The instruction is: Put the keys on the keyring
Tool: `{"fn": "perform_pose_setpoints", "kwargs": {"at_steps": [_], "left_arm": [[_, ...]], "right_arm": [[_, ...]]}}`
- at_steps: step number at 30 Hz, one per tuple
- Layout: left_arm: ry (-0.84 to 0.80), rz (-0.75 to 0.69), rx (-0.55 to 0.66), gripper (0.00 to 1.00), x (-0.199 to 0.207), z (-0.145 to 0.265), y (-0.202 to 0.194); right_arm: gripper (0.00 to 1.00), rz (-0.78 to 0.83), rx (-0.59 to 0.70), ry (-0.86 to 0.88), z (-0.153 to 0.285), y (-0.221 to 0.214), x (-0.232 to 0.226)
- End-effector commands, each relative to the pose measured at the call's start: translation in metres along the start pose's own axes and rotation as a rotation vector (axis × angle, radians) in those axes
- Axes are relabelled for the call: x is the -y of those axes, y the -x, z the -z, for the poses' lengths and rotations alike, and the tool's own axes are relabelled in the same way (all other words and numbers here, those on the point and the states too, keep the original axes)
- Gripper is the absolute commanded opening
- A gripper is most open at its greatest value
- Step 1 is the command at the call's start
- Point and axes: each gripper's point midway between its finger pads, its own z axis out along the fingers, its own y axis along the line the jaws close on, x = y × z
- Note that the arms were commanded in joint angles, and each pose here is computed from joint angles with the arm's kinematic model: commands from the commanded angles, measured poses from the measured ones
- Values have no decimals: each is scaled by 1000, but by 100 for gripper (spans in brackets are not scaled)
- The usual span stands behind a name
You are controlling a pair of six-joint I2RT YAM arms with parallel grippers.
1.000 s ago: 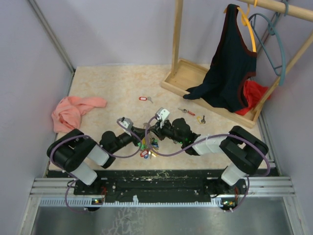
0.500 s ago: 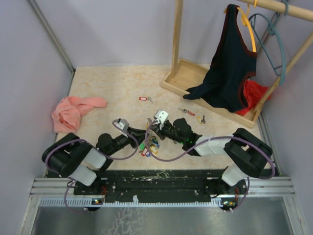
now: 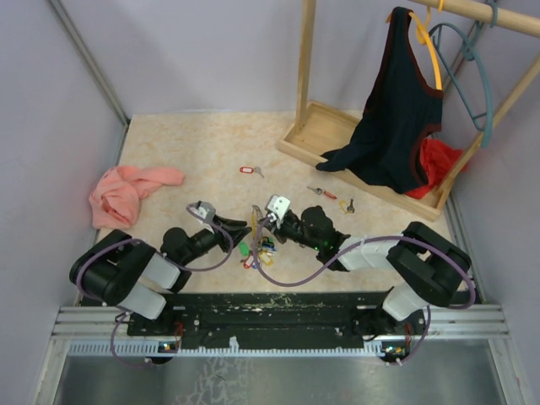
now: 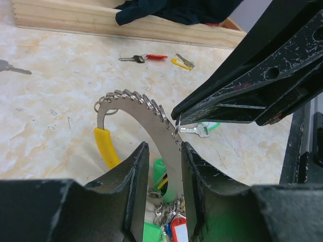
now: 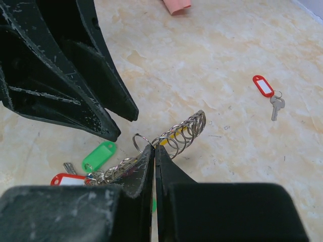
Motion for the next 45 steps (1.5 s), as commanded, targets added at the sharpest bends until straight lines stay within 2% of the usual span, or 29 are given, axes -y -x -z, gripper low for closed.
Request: {"fn": "perform_pose_setpoints", "kwargs": {"at_steps": [1,6,15,29,34,39,43,45], "left_arm": [[-167,-203,204,38,27,-10,56],[-217,-317,192,37,29,-16,52],[-280,-413,163,30,28,-20,43],[-316,-438,159,18,31,-20,43],[-301,-430,166,18,29,-18,47],[-304,-413,160,7,29,-18,46],[-310,-403,151,4,28,-20,43],[-313,-400,146,6,27,-21,41]], "right_arm": [[0,43,130,23,0,40,-2],[0,43,129,32,0,41,-3],[0,44,132,45,1,44,-6],[0,47,118,63,0,41,-8],[0,51,111,67,0,40,-9],[0,52,117,72,0,42,-9],[0,52,115,78,1,43,-10],[0,51,114,81,0,42,-11]]}}
